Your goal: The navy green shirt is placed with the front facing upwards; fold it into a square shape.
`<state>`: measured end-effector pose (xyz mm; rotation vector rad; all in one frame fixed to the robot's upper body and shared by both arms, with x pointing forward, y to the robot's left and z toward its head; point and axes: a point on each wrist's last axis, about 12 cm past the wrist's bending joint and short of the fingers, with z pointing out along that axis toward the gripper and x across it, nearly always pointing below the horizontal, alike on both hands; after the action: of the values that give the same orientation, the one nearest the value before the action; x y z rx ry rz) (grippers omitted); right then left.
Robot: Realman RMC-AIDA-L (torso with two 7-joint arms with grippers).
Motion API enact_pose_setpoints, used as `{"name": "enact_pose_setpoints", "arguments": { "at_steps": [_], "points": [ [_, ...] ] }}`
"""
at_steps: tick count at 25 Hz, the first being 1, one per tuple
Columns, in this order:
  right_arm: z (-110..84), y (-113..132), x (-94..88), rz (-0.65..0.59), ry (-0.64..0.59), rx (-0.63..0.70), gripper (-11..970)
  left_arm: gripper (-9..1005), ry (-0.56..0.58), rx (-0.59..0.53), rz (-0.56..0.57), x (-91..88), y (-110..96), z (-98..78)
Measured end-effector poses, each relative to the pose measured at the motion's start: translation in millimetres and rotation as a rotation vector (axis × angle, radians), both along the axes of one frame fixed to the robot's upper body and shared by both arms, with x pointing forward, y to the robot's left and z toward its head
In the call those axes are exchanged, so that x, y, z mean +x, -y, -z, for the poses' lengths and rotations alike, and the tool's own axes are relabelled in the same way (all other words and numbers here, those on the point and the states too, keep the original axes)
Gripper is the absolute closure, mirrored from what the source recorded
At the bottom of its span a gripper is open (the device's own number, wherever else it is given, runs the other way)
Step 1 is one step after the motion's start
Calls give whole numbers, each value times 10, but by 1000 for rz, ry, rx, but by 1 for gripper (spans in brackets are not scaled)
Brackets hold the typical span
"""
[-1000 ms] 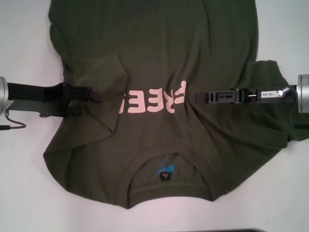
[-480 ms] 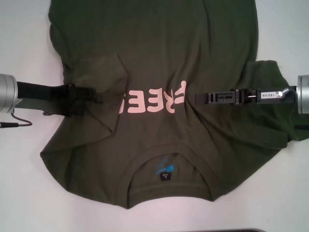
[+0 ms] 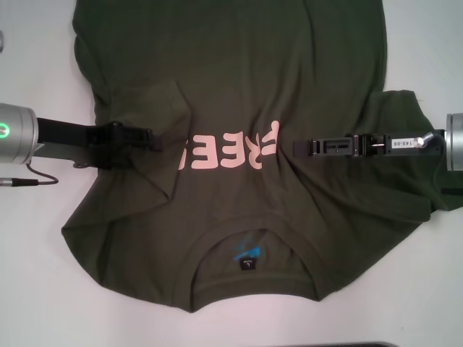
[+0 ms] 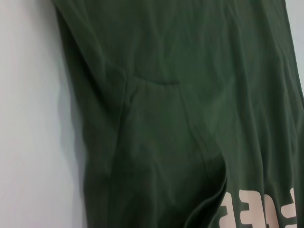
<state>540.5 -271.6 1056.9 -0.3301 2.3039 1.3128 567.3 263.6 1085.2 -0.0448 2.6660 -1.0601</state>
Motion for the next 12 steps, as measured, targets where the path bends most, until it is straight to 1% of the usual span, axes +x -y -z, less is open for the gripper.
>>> {"name": "enact_pose_setpoints", "arguments": {
  "at_steps": [7,12],
  "points": [
    [7,12,-11,3,-1,-1,230,323,-5,5,34,-10,98,17],
    [15,24,-26,5,-3,-1,230,325,3,4,33,1,99,3]
  ]
}}
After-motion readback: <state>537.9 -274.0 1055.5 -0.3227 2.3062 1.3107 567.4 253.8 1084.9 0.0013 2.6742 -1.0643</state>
